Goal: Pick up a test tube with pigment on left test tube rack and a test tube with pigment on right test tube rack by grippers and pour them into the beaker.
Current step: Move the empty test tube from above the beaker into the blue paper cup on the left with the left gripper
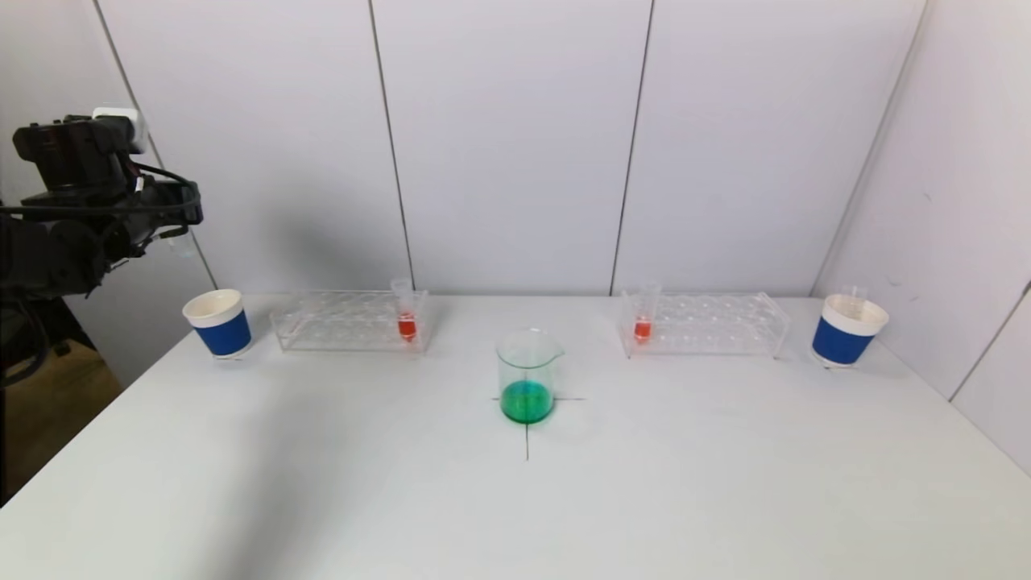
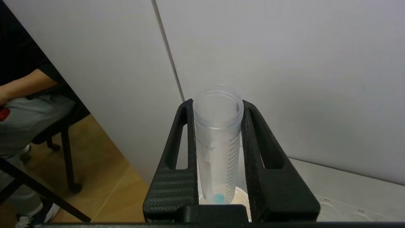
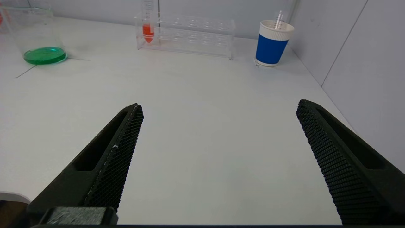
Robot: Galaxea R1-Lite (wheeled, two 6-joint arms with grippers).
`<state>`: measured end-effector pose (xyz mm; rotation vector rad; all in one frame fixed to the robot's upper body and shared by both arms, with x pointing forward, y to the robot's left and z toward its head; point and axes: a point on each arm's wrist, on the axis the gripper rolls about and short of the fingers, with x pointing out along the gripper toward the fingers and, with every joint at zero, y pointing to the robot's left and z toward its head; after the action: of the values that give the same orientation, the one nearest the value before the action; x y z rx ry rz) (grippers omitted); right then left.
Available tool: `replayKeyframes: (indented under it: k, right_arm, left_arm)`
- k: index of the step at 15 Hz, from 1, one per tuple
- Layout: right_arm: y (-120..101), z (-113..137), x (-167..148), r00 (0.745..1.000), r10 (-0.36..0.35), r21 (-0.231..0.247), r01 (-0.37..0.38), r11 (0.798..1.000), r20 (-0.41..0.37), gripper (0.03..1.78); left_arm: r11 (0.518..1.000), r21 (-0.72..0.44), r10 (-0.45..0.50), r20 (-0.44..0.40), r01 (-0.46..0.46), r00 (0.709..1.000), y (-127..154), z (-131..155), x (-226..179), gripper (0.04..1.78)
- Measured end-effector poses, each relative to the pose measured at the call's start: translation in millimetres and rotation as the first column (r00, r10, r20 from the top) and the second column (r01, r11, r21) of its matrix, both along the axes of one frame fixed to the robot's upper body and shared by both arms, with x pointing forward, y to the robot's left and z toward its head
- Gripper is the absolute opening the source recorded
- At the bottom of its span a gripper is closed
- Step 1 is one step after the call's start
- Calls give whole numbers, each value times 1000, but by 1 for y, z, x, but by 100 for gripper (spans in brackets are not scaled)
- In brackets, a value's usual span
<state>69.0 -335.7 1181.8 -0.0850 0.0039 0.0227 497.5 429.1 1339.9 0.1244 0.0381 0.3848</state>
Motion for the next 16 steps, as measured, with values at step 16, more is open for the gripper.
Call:
replayKeyframes:
  k: [16]
  right_arm:
    - [0, 0, 0, 1000, 0, 0, 0, 1000, 0, 176]
  left_arm:
    - [999, -40, 8, -56, -10, 998, 6, -74, 9, 44]
